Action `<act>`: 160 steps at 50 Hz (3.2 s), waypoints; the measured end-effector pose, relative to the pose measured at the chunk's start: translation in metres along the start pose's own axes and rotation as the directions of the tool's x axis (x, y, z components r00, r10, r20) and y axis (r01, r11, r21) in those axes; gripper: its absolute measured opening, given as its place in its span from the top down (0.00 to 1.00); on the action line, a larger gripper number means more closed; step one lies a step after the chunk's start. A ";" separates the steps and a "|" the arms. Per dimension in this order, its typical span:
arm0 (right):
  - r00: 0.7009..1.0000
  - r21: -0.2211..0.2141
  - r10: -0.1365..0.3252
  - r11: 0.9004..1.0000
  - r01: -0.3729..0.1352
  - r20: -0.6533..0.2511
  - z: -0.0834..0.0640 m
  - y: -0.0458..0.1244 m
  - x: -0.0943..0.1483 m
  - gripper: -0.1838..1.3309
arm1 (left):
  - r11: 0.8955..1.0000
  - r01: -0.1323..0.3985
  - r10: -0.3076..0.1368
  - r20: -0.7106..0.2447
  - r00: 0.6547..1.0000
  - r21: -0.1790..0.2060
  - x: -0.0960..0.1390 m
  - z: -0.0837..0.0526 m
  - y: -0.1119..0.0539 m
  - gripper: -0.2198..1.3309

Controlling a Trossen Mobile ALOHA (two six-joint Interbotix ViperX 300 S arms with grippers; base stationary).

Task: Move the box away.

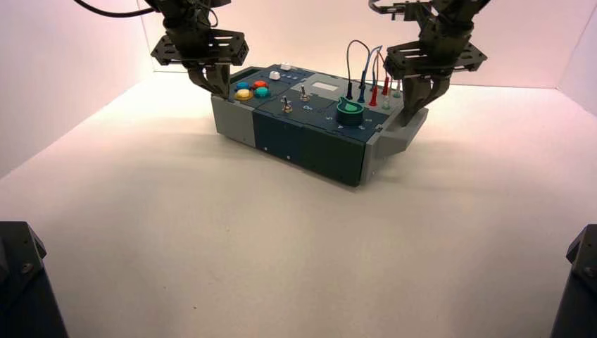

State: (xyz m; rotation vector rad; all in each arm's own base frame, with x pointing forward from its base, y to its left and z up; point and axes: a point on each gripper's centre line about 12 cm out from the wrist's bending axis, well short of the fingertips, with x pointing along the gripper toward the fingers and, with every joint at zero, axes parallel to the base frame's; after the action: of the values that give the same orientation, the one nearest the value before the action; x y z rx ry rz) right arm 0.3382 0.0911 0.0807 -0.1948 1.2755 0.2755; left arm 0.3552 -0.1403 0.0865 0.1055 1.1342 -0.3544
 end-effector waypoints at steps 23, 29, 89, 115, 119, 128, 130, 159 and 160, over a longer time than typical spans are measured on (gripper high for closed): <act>1.000 0.011 -0.006 1.000 0.006 0.015 0.012 -0.006 0.003 0.97 | 1.000 0.000 0.000 -0.003 1.000 0.001 0.001 -0.001 0.000 0.96; 1.000 0.027 -0.008 1.000 0.007 0.026 0.018 -0.011 0.004 0.97 | 1.000 -0.001 0.001 -0.003 1.000 0.003 0.001 -0.001 0.000 0.96; 0.997 0.082 -0.034 0.996 0.029 0.063 0.051 -0.040 0.008 0.97 | 1.000 -0.002 0.002 0.004 1.000 0.007 0.001 0.001 0.000 0.96; 0.993 0.072 -0.032 0.997 0.024 0.111 0.007 -0.025 -0.040 0.97 | 1.000 -0.007 0.007 0.045 0.999 0.011 -0.007 0.002 0.000 0.96; 0.988 0.074 -0.037 0.997 0.026 0.150 0.008 -0.025 -0.056 0.97 | 1.000 -0.009 0.009 0.060 0.998 0.010 -0.010 0.003 0.000 0.96; 0.977 0.069 -0.043 0.997 0.029 0.210 0.004 -0.022 -0.084 0.97 | 1.000 -0.013 0.012 0.089 0.996 0.013 -0.017 0.003 0.000 0.96; 0.973 0.071 -0.044 0.997 0.028 0.228 -0.001 -0.021 -0.092 0.97 | 1.000 -0.015 0.013 0.101 0.995 0.015 -0.020 0.004 0.000 0.96; 0.909 0.099 -0.079 0.994 0.041 0.409 -0.042 -0.018 -0.112 0.97 | 0.997 -0.063 0.049 0.314 0.948 0.034 -0.054 0.000 0.005 0.96; 0.906 0.097 -0.080 0.994 0.044 0.415 -0.043 -0.018 -0.111 0.97 | 0.997 -0.064 0.050 0.315 0.948 0.035 -0.054 0.000 0.005 0.96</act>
State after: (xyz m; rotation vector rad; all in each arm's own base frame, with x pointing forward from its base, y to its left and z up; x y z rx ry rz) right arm 0.2750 0.0511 0.1751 -0.0947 0.8500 0.1936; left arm 0.3366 -0.1237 0.1349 0.1164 0.8062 -0.3317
